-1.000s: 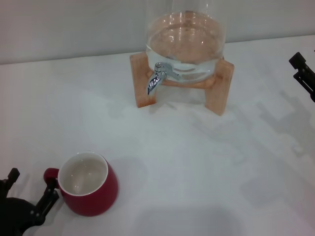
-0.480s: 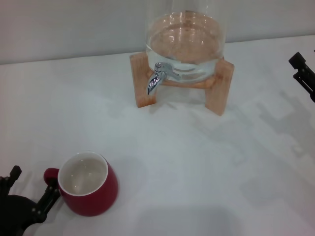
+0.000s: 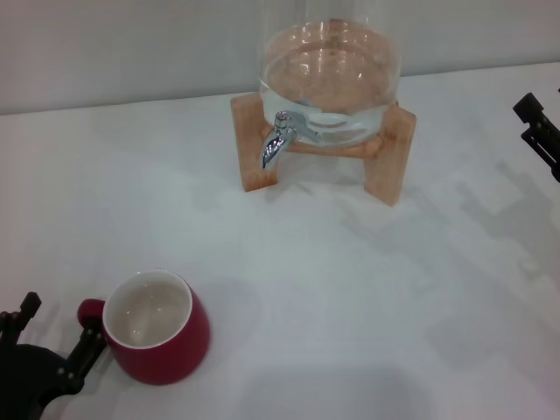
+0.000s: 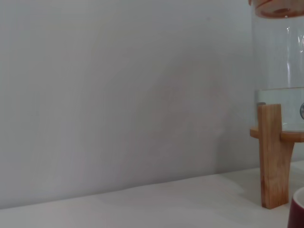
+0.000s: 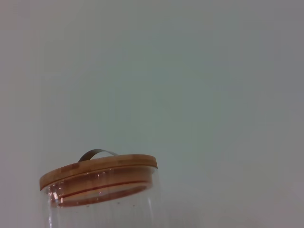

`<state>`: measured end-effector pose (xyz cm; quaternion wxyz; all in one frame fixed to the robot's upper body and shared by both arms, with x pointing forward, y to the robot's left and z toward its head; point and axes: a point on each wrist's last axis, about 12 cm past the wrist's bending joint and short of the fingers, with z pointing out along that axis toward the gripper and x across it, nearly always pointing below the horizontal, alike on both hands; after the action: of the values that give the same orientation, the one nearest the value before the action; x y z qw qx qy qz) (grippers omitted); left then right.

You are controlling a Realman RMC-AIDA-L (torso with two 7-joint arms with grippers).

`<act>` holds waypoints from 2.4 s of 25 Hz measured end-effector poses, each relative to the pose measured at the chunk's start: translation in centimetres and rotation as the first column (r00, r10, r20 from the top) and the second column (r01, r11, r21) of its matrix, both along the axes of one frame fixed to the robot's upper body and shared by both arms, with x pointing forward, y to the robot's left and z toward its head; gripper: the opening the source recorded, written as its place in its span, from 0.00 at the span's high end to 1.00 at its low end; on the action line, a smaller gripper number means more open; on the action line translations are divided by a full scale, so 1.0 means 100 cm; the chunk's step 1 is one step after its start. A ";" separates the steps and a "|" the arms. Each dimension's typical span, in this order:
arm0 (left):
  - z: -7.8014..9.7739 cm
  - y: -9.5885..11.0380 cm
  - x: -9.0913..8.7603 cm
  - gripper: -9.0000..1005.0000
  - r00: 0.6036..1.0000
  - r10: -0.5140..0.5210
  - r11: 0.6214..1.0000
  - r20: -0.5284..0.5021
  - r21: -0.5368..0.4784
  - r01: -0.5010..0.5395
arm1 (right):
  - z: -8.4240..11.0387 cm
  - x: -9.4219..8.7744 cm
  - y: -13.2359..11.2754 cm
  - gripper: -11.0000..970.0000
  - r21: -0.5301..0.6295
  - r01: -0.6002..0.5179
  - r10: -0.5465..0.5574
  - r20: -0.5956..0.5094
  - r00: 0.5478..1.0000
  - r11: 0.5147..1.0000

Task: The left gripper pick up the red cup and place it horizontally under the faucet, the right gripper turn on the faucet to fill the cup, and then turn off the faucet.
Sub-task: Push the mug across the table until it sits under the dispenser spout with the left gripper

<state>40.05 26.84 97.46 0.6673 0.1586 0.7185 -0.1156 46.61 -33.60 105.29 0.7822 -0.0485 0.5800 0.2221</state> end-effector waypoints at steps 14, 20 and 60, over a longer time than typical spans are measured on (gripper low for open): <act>-0.002 -0.003 0.003 0.37 1.000 -0.020 1.000 -0.017 0.009 0.020 | 0.001 -0.002 0.000 0.11 0.003 -0.004 0.004 0.009 1.000 1.000; -0.002 -0.005 0.003 0.54 0.999 -0.033 0.999 -0.016 0.010 0.033 | 0.001 -0.002 0.000 0.11 0.004 -0.002 0.002 0.011 1.000 1.000; 0.010 -0.012 0.034 0.87 0.995 -0.097 0.995 0.028 -0.009 0.098 | 0.001 -0.005 0.001 0.12 0.011 -0.021 0.021 0.016 1.000 1.000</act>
<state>43.42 25.62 98.49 0.6715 0.1917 0.7001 -0.1494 46.11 -33.47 105.37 0.7845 -0.0520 0.5722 0.2333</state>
